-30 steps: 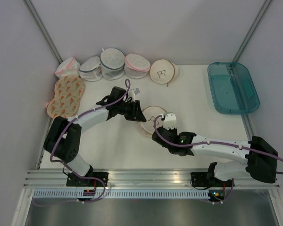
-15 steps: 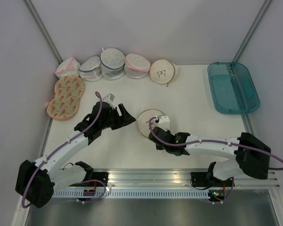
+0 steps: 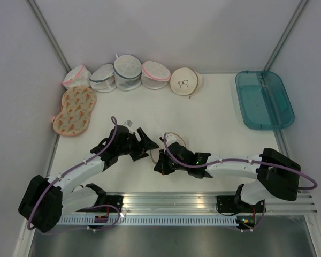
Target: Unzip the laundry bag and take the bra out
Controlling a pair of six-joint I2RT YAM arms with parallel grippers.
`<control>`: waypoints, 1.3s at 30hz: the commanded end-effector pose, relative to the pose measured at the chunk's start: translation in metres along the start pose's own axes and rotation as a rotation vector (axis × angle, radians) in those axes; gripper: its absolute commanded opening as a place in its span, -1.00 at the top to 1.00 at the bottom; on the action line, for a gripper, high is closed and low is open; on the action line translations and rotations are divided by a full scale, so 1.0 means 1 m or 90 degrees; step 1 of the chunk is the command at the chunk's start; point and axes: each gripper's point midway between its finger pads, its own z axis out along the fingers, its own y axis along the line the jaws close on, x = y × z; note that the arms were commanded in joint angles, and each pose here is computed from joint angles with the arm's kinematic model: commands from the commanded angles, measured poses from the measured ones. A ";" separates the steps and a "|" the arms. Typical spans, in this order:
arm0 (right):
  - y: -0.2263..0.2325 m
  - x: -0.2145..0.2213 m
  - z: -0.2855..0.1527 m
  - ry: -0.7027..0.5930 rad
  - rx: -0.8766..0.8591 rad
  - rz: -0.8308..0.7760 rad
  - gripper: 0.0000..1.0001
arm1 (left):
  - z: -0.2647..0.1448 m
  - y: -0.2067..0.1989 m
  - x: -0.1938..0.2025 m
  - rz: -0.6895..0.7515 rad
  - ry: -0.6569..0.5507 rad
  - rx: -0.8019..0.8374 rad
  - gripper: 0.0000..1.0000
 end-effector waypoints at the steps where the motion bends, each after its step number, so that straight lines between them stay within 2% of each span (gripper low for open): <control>1: 0.026 -0.015 0.003 -0.020 -0.058 -0.013 0.99 | 0.010 -0.023 -0.002 -0.028 0.008 0.063 -0.69; 3: 0.022 -0.014 0.004 -0.020 -0.048 -0.012 0.99 | 0.018 -0.027 0.000 -0.035 0.019 0.080 -0.67; 6: 0.017 -0.016 0.005 -0.027 -0.031 -0.014 0.99 | 0.026 -0.034 0.007 -0.029 0.044 0.097 -0.41; 7: 0.016 -0.015 0.005 -0.026 -0.026 -0.018 0.99 | 0.027 -0.037 0.007 -0.023 0.045 0.102 -0.18; 8: 0.015 -0.017 0.003 -0.029 -0.023 -0.019 0.99 | 0.028 -0.038 0.007 -0.019 0.046 0.102 -0.05; 9: 0.012 -0.017 0.002 -0.030 -0.012 -0.024 0.99 | 0.030 -0.038 0.007 -0.014 0.047 0.099 0.25; 12: 0.009 -0.019 -0.001 -0.032 0.000 -0.029 0.99 | 0.033 -0.033 0.005 -0.003 0.040 0.086 0.67; 13: 0.007 -0.019 -0.002 -0.032 0.006 -0.030 0.99 | 0.033 -0.028 0.006 -0.002 0.040 0.069 0.90; 14: 0.007 -0.019 -0.004 -0.031 0.008 -0.033 0.99 | 0.034 -0.027 0.000 0.004 0.021 0.057 0.96; 20: -0.011 -0.001 -0.011 0.040 0.063 -0.064 0.99 | 0.035 -0.020 -0.027 0.037 -0.035 0.013 0.96; 24: -0.044 0.022 -0.019 0.110 0.151 -0.087 0.99 | 0.035 -0.016 -0.046 0.064 -0.059 -0.002 0.96; 26: -0.060 0.026 -0.027 0.117 0.198 -0.094 0.99 | 0.035 -0.015 -0.052 0.085 -0.060 -0.009 0.96; 33: -0.106 0.005 -0.051 0.056 0.370 -0.108 0.99 | 0.044 -0.013 -0.052 0.145 -0.015 -0.001 0.96; 39: -0.132 -0.017 -0.056 0.013 0.470 -0.117 0.99 | 0.059 -0.033 -0.049 0.250 0.073 0.044 0.96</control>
